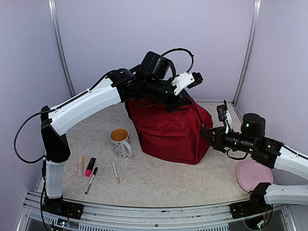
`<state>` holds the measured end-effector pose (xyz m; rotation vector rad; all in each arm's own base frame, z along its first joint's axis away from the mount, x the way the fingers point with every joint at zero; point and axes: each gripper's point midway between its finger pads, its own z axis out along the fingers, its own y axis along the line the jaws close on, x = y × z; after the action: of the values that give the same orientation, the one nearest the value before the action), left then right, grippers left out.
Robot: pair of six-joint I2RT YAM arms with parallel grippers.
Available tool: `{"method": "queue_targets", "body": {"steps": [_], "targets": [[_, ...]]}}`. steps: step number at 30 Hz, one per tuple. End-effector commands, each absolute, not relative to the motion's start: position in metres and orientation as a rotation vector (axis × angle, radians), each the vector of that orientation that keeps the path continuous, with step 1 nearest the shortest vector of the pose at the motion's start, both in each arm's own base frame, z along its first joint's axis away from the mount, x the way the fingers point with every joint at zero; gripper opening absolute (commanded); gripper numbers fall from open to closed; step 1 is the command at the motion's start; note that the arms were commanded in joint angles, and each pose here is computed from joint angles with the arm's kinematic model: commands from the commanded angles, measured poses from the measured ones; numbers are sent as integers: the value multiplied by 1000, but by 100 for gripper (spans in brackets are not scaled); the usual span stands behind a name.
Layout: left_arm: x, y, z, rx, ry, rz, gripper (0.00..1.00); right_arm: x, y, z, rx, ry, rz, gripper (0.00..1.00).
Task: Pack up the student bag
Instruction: Zip the student bag into the largest pocket of the bag, then pass from the left arm to the right
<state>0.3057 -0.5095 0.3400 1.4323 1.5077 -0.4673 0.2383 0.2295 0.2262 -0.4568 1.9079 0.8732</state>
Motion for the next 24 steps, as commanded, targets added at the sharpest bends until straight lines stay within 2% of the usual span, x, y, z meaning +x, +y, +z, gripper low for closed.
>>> {"method": "queue_targets", "body": {"steps": [1, 4, 5, 9, 10, 11, 15, 20, 24], "targets": [[346, -458, 461, 1092, 1352, -409, 0, 223, 206, 139, -425, 2239, 746, 0], [329, -472, 446, 1174, 1330, -448, 0, 217, 221, 171, -552, 2139, 828, 0], [321, -478, 440, 1204, 1317, -446, 0, 213, 225, 187, -599, 2088, 858, 6], [298, -494, 428, 1275, 1270, -460, 0, 191, 232, 243, -757, 1926, 933, 57], [295, -498, 426, 1286, 1265, -474, 0, 185, 231, 251, -785, 1907, 941, 91], [291, -501, 425, 1297, 1259, -486, 0, 182, 230, 262, -803, 1879, 941, 99], [284, -511, 415, 1325, 1257, -497, 0, 186, 230, 298, -818, 1790, 903, 100], [276, -516, 414, 1338, 1250, -516, 0, 220, 244, 343, -795, 1655, 825, 100], [268, -517, 411, 1356, 1250, -528, 0, 257, 263, 337, -782, 1667, 757, 100]]}}
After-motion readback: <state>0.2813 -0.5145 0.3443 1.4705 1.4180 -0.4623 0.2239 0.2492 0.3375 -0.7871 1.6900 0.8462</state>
